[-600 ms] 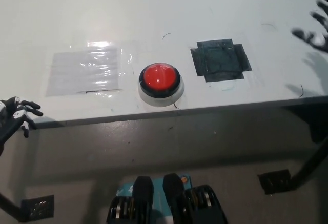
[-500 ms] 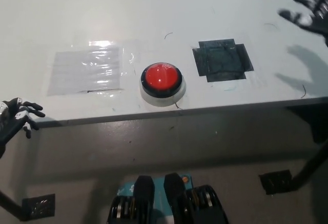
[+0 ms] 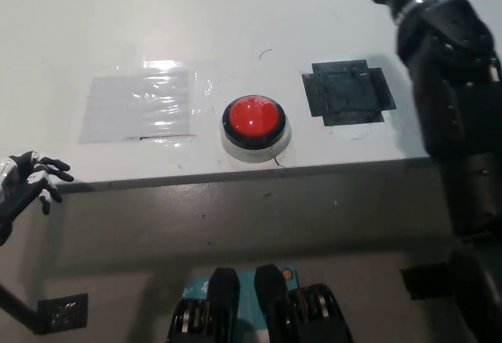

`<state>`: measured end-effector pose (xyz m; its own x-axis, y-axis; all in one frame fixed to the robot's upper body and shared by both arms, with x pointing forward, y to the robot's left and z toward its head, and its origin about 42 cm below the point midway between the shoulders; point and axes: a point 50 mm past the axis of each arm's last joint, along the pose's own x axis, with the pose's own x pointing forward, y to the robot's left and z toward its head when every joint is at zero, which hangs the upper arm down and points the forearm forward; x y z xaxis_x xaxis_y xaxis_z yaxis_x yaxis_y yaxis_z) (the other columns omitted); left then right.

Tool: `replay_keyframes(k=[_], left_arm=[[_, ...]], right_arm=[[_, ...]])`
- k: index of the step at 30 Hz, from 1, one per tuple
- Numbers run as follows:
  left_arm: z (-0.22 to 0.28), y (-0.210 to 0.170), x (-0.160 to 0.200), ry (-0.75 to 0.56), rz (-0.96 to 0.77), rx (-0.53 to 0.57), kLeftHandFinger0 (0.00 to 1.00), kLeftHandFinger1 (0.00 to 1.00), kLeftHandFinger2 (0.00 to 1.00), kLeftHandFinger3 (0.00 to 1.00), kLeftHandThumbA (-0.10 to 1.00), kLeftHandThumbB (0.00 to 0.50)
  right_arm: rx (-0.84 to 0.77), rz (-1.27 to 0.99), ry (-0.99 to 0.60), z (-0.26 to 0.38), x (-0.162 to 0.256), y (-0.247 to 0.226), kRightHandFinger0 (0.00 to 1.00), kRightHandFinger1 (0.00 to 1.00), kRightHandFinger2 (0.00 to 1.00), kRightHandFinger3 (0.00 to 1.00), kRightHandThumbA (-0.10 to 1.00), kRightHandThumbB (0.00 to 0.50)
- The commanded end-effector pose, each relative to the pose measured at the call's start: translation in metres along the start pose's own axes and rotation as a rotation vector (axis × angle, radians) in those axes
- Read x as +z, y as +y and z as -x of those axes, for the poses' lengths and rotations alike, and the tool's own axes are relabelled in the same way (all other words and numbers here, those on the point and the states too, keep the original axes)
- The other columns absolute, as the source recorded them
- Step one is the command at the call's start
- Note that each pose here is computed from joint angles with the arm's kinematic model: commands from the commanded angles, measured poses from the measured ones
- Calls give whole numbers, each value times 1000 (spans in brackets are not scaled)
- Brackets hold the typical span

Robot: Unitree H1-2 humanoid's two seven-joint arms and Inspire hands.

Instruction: The robot uses its right hand to make a fist and press the red button kept in the middle of the desk

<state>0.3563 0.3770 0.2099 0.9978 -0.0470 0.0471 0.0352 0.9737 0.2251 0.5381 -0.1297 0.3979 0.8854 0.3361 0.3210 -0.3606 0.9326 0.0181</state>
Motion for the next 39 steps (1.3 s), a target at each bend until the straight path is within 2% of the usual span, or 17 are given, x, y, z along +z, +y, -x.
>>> replay_keyframes(k=[1, 4, 9, 14, 16, 20, 25, 33, 35, 37, 39], left_arm=[[-7, 7, 19, -70, -22, -10, 174, 269, 413, 573, 524, 0], [-7, 7, 19, -70, -29, -10, 186, 280, 428, 580, 529, 0], [-10, 3, 21, -73, -19, -13, 178, 271, 412, 575, 533, 0], [-12, 5, 24, -83, -31, -18, 196, 283, 426, 579, 521, 0], [-13, 5, 25, -86, -35, -20, 189, 282, 430, 589, 519, 0], [-15, 5, 27, -95, -40, -21, 168, 264, 414, 589, 517, 0], [-16, 5, 28, -91, -42, -24, 193, 279, 406, 593, 525, 0], [-18, 4, 29, -96, -44, -28, 184, 277, 433, 592, 509, 0], [-18, 4, 29, -89, -42, -25, 180, 276, 435, 588, 508, 0], [-22, 6, 33, -98, -47, -31, 176, 274, 432, 593, 507, 0], [-22, 5, 33, -99, -44, -30, 159, 260, 412, 592, 510, 0]], right_arm=[[41, 38, -148, -21, 41, 31, 0, 0, 0, 0, 1000, 500], [62, 9, -131, -23, 37, 48, 0, 0, 5, 13, 1000, 500], [136, -21, -104, -18, 12, 76, 0, 0, 148, 117, 1000, 500], [155, -41, -57, -13, -16, 92, 0, 0, 170, 148, 1000, 500], [170, -78, -30, -7, -32, 98, 0, 0, 199, 189, 1000, 496], [184, -118, -10, 2, -61, 105, 0, 0, 201, 167, 1000, 471], [184, -135, 46, 15, -94, 107, 0, 0, 178, 153, 1000, 500], [149, -165, 112, 32, -127, 86, 0, 0, 161, 152, 1000, 491], [137, -157, 142, 36, -134, 84, 0, 0, 185, 181, 1000, 500], [126, -167, 147, 38, -138, 82, 0, 0, 188, 183, 1000, 493], [117, -145, 173, 44, -147, 82, 0, 0, 189, 198, 1000, 463]])
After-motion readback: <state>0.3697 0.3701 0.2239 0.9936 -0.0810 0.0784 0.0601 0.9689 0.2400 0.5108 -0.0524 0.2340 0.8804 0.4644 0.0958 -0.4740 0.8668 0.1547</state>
